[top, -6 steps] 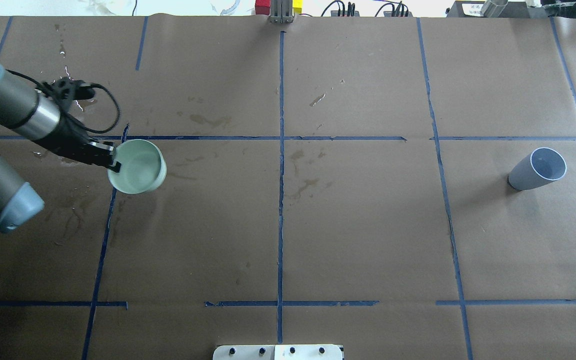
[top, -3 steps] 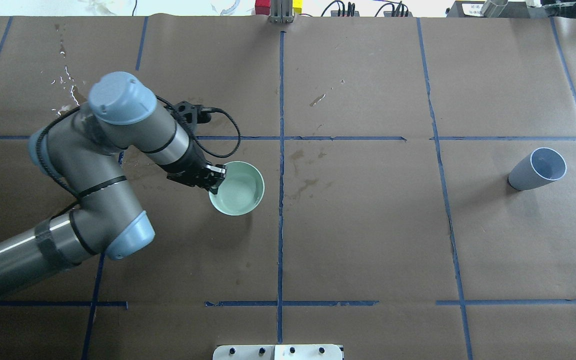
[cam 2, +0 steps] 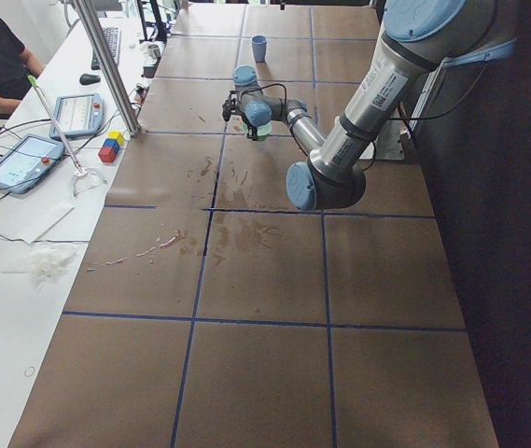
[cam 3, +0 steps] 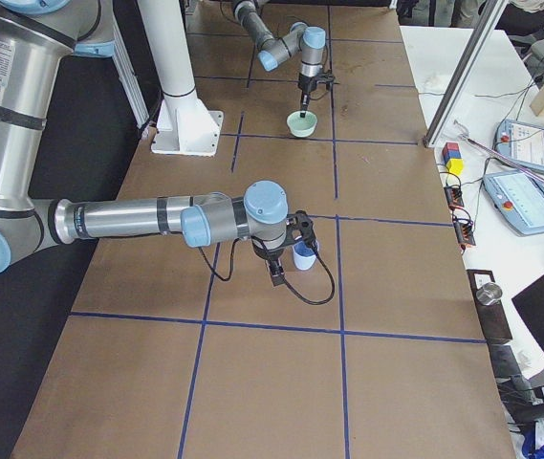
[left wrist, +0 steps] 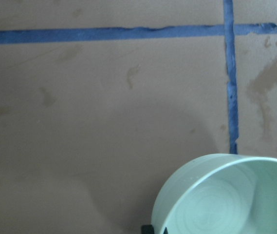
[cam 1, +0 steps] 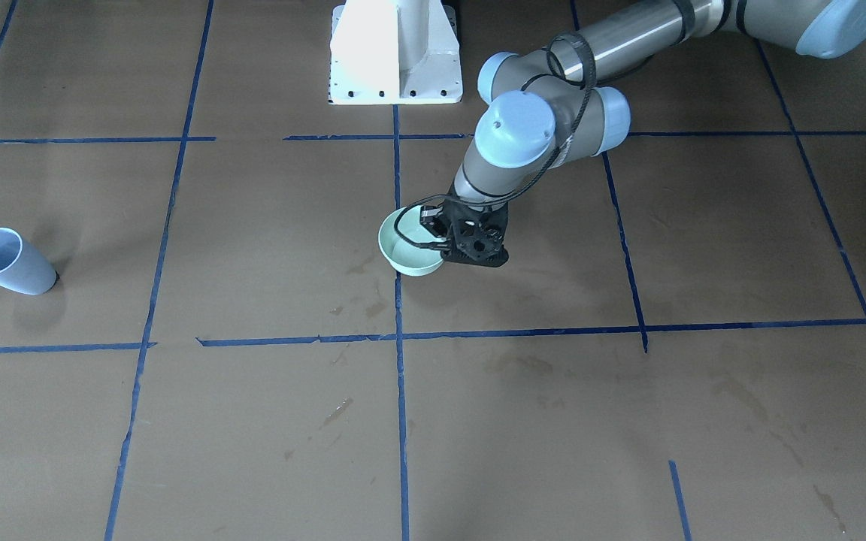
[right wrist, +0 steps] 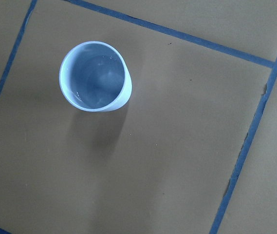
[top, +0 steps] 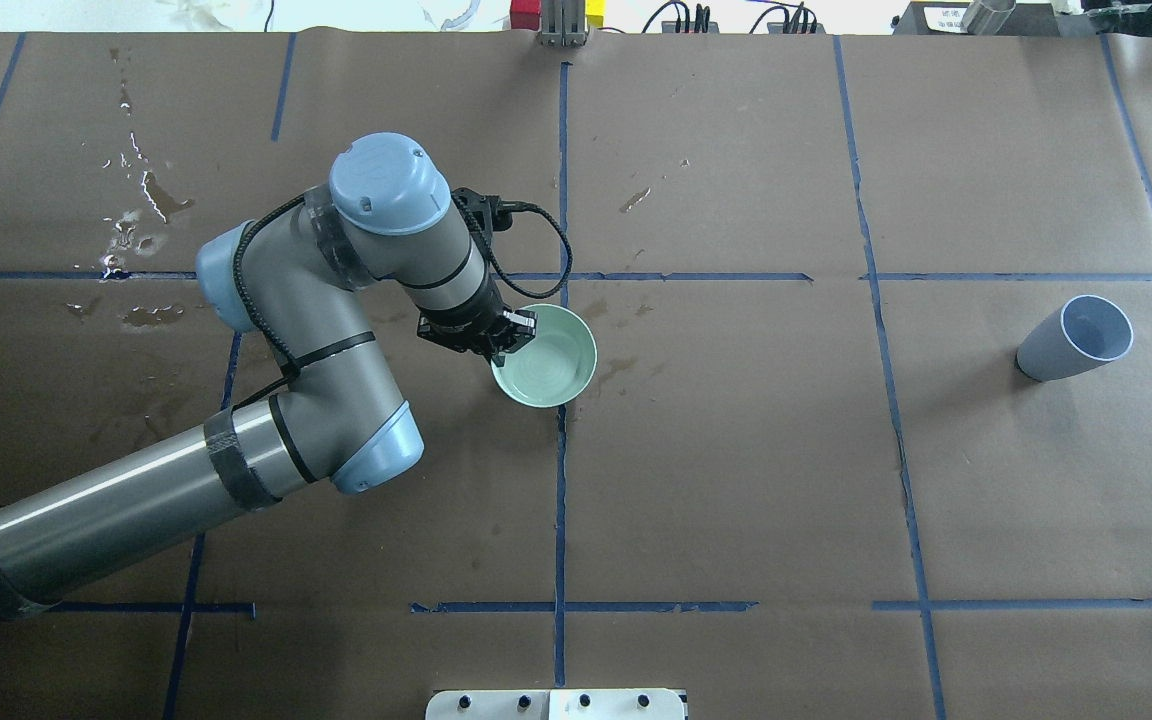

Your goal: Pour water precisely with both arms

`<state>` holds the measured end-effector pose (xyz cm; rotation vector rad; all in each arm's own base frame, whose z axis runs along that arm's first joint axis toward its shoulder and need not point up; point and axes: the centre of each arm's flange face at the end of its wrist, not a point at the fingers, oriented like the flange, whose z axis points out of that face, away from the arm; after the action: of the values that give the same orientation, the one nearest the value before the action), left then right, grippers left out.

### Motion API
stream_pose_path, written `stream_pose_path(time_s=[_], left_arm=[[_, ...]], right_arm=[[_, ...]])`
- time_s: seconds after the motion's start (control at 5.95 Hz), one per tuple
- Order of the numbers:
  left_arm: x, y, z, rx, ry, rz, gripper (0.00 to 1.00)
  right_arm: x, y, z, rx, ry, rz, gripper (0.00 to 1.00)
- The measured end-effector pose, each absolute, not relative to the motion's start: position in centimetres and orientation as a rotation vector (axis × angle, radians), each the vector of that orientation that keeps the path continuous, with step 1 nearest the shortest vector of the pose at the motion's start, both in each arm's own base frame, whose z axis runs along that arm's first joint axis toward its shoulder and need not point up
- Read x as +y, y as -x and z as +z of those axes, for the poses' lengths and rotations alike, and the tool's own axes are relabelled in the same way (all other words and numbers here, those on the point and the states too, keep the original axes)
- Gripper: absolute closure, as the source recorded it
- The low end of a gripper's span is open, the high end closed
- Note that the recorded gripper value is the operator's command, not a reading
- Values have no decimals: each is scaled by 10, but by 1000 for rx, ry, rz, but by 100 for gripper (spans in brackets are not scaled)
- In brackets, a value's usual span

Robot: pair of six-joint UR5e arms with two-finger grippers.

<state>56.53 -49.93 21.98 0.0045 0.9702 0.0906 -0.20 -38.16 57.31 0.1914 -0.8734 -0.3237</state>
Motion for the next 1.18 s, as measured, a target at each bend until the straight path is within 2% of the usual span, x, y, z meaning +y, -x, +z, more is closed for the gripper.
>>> stream_pose_path(time_s=[0.5, 0.67, 0.84, 1.18], left_arm=[[-511, -581, 223, 986, -22, 92, 91], [-511, -582, 222, 989, -24, 93, 23], [-511, -582, 221, 999, -31, 96, 0], [-514, -576, 211, 1077, -59, 66, 0]], right_arm=[[-380, 2, 573, -874, -201, -330, 0], [-380, 2, 573, -875, -208, -333, 0], [-379, 2, 572, -875, -216, -338, 0], [-380, 2, 570, -875, -227, -340, 0]])
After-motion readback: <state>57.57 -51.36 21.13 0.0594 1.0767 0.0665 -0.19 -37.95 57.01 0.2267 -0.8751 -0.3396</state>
